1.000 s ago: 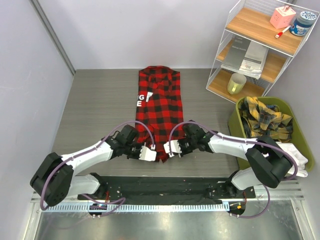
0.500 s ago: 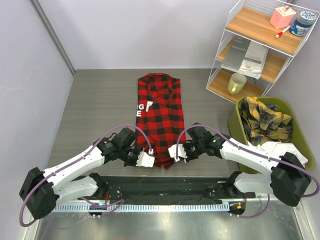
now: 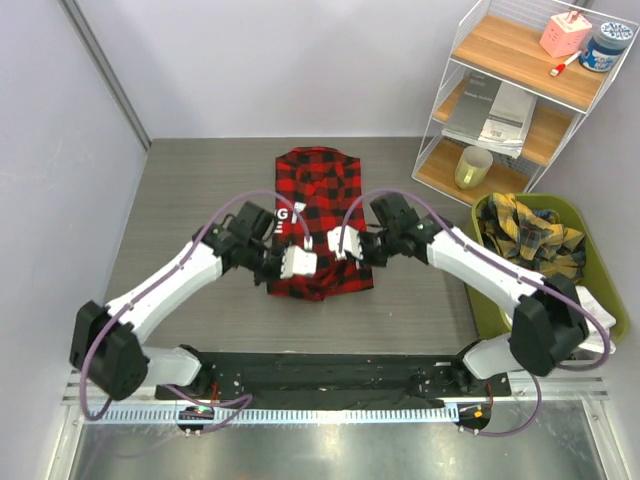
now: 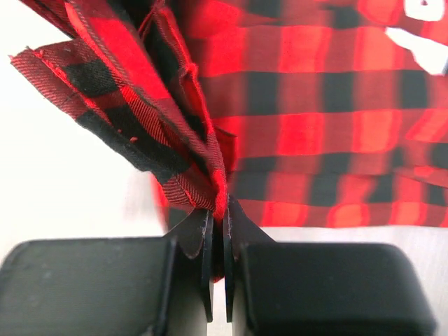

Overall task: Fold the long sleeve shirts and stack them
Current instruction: Fold the shirt

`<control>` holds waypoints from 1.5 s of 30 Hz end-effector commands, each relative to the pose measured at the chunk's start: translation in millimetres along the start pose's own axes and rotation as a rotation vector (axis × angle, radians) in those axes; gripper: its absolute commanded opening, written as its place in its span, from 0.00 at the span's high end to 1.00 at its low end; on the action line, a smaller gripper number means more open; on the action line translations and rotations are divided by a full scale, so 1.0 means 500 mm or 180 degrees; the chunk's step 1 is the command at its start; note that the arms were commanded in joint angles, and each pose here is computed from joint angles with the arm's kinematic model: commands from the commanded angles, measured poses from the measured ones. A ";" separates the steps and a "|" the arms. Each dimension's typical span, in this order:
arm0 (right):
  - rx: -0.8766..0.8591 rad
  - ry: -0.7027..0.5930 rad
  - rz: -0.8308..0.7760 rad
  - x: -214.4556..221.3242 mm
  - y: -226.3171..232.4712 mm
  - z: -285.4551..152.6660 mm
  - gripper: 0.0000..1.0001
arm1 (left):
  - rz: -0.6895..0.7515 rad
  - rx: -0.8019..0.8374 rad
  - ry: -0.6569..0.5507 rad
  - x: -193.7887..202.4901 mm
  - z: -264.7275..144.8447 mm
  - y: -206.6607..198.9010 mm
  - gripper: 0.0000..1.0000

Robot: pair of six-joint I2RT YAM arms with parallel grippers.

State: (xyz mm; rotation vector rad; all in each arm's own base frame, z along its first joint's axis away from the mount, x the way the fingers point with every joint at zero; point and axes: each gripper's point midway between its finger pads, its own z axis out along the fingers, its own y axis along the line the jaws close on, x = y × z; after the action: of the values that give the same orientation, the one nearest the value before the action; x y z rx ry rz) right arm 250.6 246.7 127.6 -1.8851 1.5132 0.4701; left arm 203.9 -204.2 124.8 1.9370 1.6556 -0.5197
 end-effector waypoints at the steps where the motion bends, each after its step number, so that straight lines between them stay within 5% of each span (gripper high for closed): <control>1: 0.0020 -0.0027 -0.0043 0.004 -0.087 -0.013 0.98 | -0.0051 -0.0077 -0.0095 -0.011 -0.015 0.112 1.00; 14: 0.0003 0.0073 0.0174 0.120 -0.322 0.078 0.99 | -0.0290 -0.0255 0.0132 0.086 0.050 0.405 1.00; 26: -0.0052 0.0074 0.0166 0.160 -0.366 0.111 0.98 | -0.0433 -0.0295 0.0213 0.133 0.087 0.452 0.99; 30: -0.0006 0.0085 0.0259 0.162 -0.374 0.114 0.83 | -0.0480 -0.0377 0.0223 0.142 0.095 0.464 0.93; 33: 0.0153 0.0133 0.0406 0.160 -0.396 0.106 0.46 | -0.0667 -0.0642 0.0256 0.153 0.083 0.498 0.79; 36: 0.0551 0.0094 0.0569 0.139 -0.460 0.068 0.33 | -0.1063 -0.1038 0.0210 0.156 0.038 0.549 0.62; 42: 0.1145 -0.0142 0.1534 0.103 -0.534 -0.064 0.33 | -0.2022 -0.1434 -0.0090 0.145 -0.074 0.560 0.52; 45: 0.0770 -0.0257 0.2053 0.089 -0.464 -0.066 0.43 | -0.2412 -0.1101 -0.0319 0.111 -0.076 0.488 0.49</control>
State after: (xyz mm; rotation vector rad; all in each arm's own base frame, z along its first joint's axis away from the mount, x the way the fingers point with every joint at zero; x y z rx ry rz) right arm 506.5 223.7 135.8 -1.3968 1.8894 0.4260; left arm 482.6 -154.5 108.3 1.2291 2.1618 -0.3472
